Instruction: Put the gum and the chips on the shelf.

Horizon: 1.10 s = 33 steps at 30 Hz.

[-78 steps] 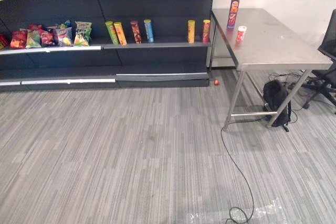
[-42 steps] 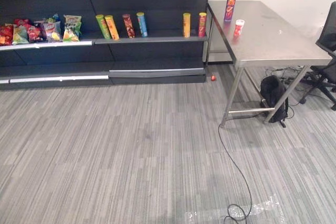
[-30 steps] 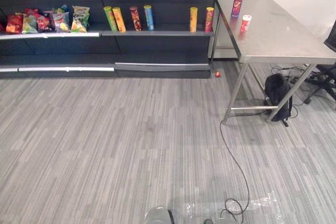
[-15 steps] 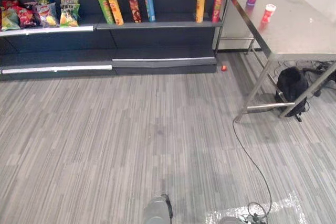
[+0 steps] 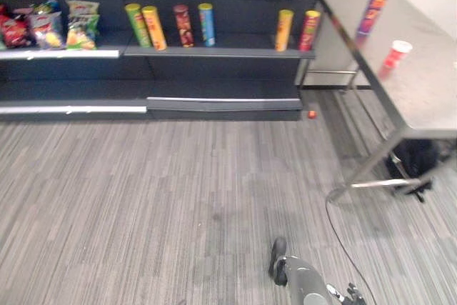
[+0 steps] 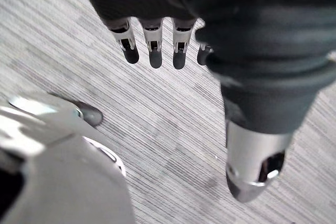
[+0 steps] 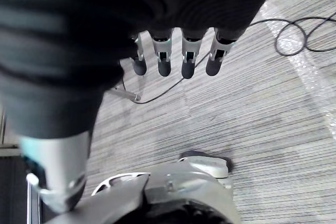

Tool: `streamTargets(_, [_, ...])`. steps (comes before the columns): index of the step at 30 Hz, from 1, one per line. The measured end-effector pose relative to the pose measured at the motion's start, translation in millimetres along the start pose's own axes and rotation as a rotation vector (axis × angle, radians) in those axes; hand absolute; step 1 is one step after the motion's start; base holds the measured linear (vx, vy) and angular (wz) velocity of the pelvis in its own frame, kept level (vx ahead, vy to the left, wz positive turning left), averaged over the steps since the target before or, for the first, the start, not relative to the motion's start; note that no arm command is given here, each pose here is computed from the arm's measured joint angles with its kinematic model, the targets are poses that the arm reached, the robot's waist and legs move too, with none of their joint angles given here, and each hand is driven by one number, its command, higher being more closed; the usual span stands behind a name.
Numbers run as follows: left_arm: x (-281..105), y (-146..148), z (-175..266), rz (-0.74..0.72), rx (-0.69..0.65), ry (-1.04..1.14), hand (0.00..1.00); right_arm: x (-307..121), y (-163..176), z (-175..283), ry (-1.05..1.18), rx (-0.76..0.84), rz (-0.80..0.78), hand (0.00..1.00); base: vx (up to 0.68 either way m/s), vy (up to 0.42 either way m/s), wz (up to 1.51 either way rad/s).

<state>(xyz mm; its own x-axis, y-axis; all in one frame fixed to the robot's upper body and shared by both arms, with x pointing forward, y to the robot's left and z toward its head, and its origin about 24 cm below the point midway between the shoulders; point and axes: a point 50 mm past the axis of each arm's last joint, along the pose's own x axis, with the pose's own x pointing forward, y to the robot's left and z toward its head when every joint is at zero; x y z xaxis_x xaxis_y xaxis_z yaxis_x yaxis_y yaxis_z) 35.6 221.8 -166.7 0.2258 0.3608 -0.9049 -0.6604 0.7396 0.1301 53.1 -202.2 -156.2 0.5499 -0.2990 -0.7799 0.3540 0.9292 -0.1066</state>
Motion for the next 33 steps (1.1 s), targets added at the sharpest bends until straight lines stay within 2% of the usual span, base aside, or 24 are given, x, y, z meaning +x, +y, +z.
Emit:
streamTargets(8, [-3.1, -11.9, -13.0, -0.042, -0.071, 0.048, 0.00, 4.8, -13.1, 9.6, -0.002, -0.012, -0.030, 0.00, 0.65, -0.244, -0.02])
streamTargets(11, [-3.7, -13.8, -15.1, -0.062, -0.145, 0.056, 0.00, 6.2, -16.4, 13.8, -0.013, -0.063, -0.019, 0.00, 0.53, -0.067, -0.07])
streamTargets(13, [-4.0, -14.8, -14.9, -0.064, -0.243, 0.058, 0.00, 6.5, -13.1, 11.5, 0.003, -0.085, -0.002, 0.00, 0.45, -0.032, -0.11])
streamTargets(18, [-5.2, -12.9, -15.3, -0.092, -0.286, 0.041, 0.00, 14.2, -6.1, 24.8, -0.028, -0.087, 0.012, 0.00, 0.39, 0.074, -0.69])
streamTargets(26, [-3.9, 1.6, -7.8, -0.070, -0.196, -0.021, 0.00, 9.6, 2.8, 11.9, 0.011, -0.115, 0.030, 0.00, 0.42, 0.314, -0.64])
streamTargets(28, [-3.0, 6.7, 0.2, -0.075, -0.057, -0.077, 0.00, 8.2, 7.7, 10.3, 0.003, -0.204, 0.044, 0.00, 0.39, 0.257, -0.70])
streamTargets(30, [-1.4, 8.5, 5.6, -0.090, 0.012, -0.092, 0.00, 7.9, 9.0, 9.9, 0.000, -0.235, 0.046, 0.00, 0.39, 0.227, -0.63])
streamTargets(33, [-1.2, 5.7, 4.6, -0.130, 0.071, -0.080, 0.00, 7.6, 4.8, 10.1, -0.001, -0.199, 0.012, 0.00, 0.27, 0.181, -0.60])
